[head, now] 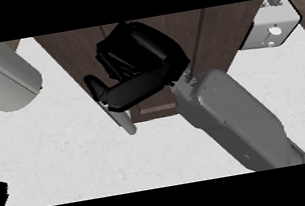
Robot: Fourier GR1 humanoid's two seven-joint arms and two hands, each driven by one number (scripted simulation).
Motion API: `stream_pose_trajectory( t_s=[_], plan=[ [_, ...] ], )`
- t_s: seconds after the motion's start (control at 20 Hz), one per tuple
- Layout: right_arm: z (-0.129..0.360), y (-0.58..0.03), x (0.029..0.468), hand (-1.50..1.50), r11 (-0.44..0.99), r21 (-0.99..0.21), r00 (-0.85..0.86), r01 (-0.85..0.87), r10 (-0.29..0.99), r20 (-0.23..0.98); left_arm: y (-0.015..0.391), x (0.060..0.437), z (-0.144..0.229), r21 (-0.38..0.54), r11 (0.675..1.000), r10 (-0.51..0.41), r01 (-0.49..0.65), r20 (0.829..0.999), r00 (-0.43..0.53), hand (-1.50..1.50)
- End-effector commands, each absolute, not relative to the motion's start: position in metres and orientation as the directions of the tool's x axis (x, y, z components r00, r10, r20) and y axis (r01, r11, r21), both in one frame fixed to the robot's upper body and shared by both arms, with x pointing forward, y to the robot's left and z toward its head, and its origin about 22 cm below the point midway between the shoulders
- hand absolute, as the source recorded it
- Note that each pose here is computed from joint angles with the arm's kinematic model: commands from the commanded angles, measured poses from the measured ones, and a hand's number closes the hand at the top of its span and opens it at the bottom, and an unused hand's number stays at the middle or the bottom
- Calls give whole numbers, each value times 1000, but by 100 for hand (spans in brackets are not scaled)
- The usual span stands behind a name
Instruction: Pick up the wine, place it into the cabinet and close the cabinet
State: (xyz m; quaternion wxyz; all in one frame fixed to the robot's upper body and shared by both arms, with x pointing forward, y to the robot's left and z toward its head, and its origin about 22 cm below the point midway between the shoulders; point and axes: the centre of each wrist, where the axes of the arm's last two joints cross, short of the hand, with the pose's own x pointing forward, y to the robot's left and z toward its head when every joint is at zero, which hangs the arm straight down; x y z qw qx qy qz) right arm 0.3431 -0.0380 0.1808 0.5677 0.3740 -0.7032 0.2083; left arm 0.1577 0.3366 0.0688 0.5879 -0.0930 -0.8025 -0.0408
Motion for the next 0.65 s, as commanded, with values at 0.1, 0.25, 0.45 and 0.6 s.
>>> stream_pose_trajectory(
  t_s=[0.1, 0.25, 0.45, 0.6],
  plan=[
    [157, -88, 390, 150, 763, 125, -53, -635, -204, 977, 328, 153, 68, -52, 976, 114, 213, 950, -289, 150],
    [158, -92, 397, 150, 752, 123, -54, -648, -206, 977, 334, 165, 67, -35, 979, 96, 202, 949, -300, 150],
    [155, -96, 403, 150, 755, 113, -62, -645, -199, 978, 331, 162, 75, -36, 974, 103, 223, 948, -300, 150],
    [146, -99, 403, 150, 746, 114, -48, -655, -193, 980, 338, 162, 64, -36, 980, 93, 194, 952, -293, 150]
  ],
)
